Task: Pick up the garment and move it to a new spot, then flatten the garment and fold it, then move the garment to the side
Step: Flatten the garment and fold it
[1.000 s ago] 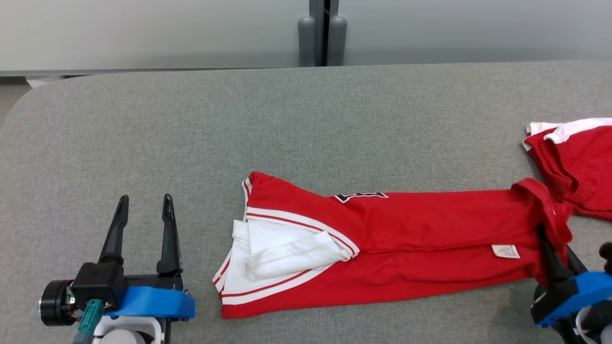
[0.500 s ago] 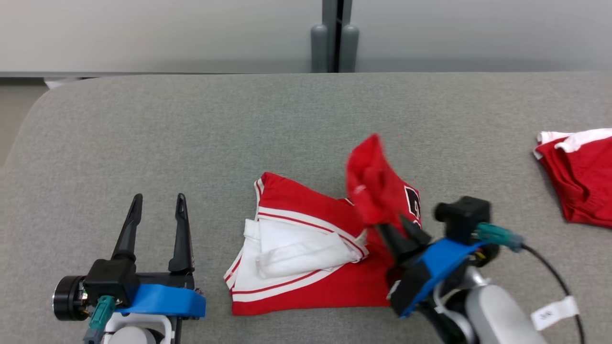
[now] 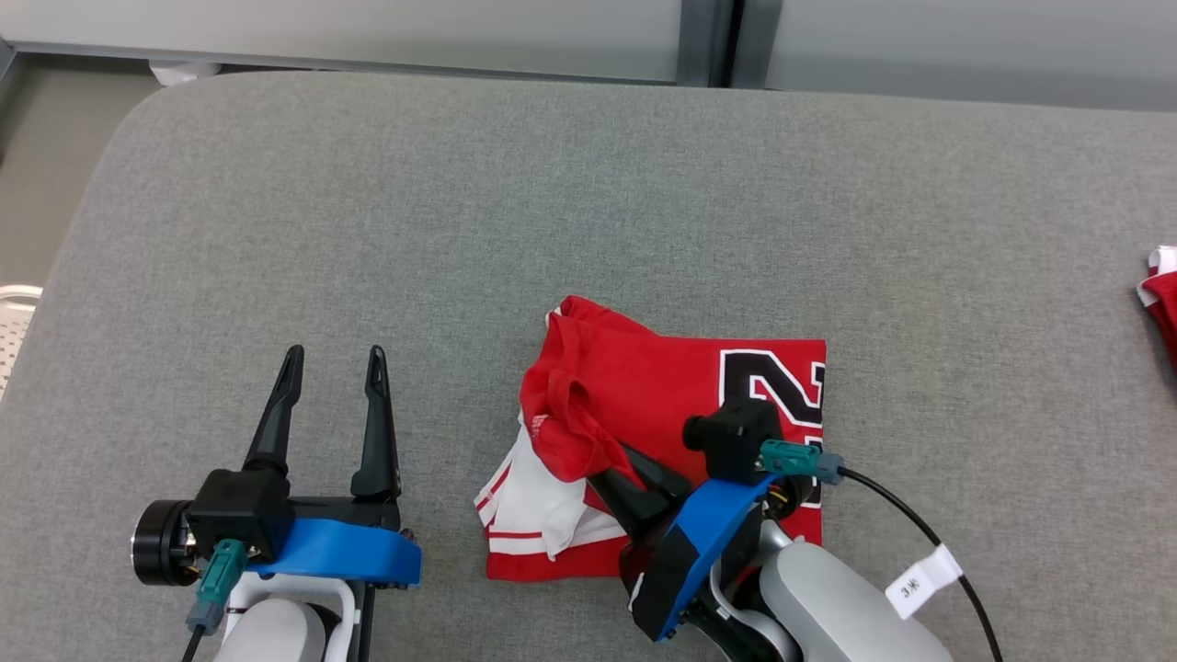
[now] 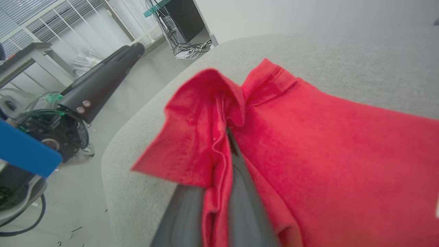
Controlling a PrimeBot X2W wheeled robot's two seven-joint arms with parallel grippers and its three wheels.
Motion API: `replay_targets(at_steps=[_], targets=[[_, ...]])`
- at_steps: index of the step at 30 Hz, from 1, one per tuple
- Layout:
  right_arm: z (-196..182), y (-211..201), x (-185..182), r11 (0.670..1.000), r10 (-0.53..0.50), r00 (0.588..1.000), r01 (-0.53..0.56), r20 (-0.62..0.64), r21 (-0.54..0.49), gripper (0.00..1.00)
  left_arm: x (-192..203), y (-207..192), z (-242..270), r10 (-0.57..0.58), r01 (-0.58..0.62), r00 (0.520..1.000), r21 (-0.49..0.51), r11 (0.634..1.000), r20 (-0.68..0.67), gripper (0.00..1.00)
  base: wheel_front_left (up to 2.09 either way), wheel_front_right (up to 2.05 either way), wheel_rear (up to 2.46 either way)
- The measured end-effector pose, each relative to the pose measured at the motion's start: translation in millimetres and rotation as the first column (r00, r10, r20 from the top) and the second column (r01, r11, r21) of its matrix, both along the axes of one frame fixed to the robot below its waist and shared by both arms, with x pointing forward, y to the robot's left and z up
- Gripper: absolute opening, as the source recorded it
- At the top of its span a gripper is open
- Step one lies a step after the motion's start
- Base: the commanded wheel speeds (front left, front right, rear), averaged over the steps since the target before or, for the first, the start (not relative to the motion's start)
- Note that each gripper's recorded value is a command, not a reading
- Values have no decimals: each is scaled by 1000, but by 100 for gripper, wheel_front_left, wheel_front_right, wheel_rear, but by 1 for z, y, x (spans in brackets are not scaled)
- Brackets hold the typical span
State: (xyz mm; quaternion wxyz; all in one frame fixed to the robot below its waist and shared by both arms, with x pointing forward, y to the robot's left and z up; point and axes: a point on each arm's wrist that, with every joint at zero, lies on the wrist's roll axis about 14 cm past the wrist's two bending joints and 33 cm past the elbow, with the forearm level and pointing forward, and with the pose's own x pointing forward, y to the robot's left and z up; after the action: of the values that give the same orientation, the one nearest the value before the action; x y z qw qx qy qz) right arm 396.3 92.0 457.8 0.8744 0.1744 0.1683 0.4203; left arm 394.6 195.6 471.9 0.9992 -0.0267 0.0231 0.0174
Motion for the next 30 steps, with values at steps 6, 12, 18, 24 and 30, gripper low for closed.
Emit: replay_targets(at_steps=[6, 12, 18, 24, 30], targets=[[-6, 10, 3, 999, 21, 1000, -21, -1, 24, 100, 2, 0, -7, 2, -2, 1000, -5, 1000, -18, 100, 0, 0, 0], [25, 19, 7, 993, 13, 993, -27, 120, 116, 100, 5, -3, -8, -4, 4, 1000, -8, 1000, -16, 100, 0, 0, 0], [71, -4, 28, 985, -90, 950, 41, 298, 169, 100, 7, -7, -5, -16, 16, 1000, -11, 1000, -5, 100, 0, 0, 0], [81, -113, 66, 932, -360, 839, 339, 409, 125, 100, 8, -10, -1, -29, 29, 1000, 1, 1000, 7, 100, 0, 0, 0], [72, -213, 57, 811, -543, 717, 582, 436, 53, 100, 4, -11, 3, -41, 40, 999, 17, 999, 18, 100, 0, 0, 0]])
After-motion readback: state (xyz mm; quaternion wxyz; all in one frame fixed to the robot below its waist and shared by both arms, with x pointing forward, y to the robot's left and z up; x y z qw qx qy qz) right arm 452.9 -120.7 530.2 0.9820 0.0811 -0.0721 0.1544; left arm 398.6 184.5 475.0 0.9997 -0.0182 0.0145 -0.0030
